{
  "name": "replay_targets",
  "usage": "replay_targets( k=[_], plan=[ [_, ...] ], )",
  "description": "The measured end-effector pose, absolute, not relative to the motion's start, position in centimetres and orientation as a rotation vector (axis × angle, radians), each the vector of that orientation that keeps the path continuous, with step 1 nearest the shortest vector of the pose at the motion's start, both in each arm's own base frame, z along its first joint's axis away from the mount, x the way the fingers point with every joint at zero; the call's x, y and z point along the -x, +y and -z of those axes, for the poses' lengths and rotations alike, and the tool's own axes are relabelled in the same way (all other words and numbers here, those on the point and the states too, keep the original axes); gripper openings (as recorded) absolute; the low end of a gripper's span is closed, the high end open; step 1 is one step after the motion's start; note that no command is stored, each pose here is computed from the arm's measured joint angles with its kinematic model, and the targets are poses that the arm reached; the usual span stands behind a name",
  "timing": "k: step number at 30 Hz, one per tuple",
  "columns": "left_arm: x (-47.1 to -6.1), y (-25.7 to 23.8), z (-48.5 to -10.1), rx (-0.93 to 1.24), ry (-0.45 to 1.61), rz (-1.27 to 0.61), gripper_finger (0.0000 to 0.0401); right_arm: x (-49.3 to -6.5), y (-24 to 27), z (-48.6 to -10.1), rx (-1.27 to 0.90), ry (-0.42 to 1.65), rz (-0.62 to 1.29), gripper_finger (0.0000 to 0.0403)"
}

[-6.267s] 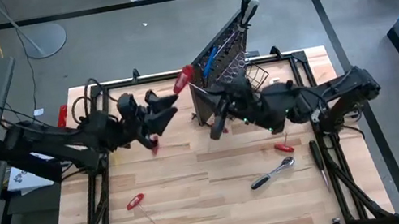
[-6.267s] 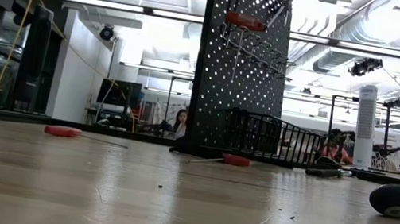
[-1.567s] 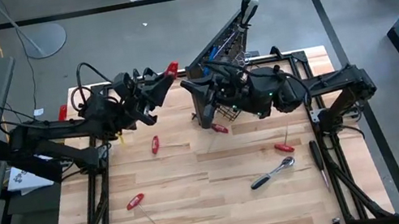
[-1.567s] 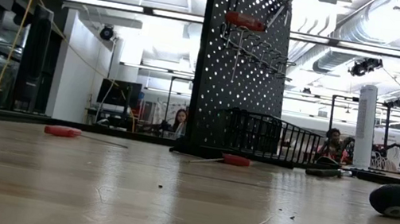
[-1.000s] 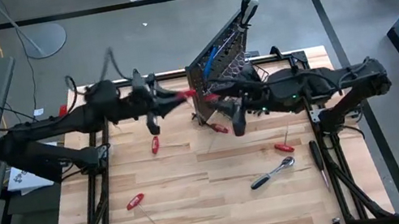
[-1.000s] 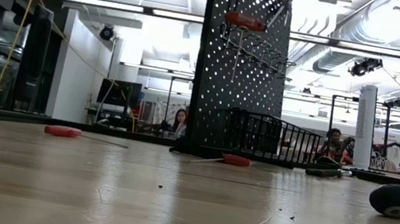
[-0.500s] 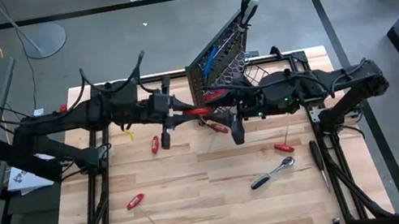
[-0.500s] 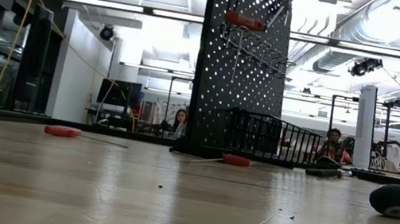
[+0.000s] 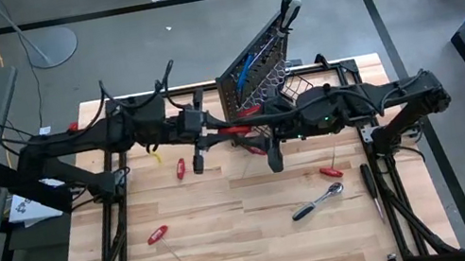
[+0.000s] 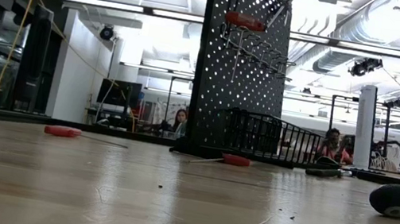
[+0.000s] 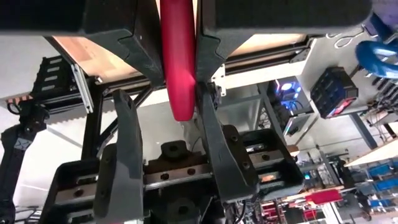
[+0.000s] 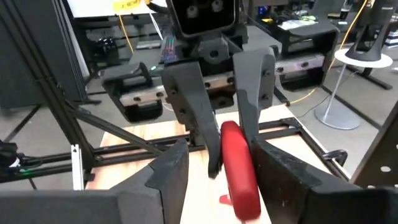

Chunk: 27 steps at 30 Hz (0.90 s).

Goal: Hang tools onto peg board
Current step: Hang the red allen wrench on the peg board

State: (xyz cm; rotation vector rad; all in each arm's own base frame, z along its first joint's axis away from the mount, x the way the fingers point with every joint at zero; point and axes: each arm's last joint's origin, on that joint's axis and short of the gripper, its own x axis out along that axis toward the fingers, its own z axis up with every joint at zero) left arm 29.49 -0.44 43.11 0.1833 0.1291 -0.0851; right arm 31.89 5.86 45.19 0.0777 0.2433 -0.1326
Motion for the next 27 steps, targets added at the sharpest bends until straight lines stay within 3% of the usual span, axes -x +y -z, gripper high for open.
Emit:
replay_targets(
  k=[6, 27],
  plan=[
    [-28.0, -0.4, -44.4, -0.185, 0.085, 0.08, 0.0045, -31.8, 5.8, -44.9, -0.047, 0.267, 0.137, 0.017],
    [-28.5, -0.5, -44.4, -0.167, 0.049, 0.09, 0.0045, -31.9, 5.8, -45.2, -0.048, 0.243, 0.156, 0.0149]
  ],
)
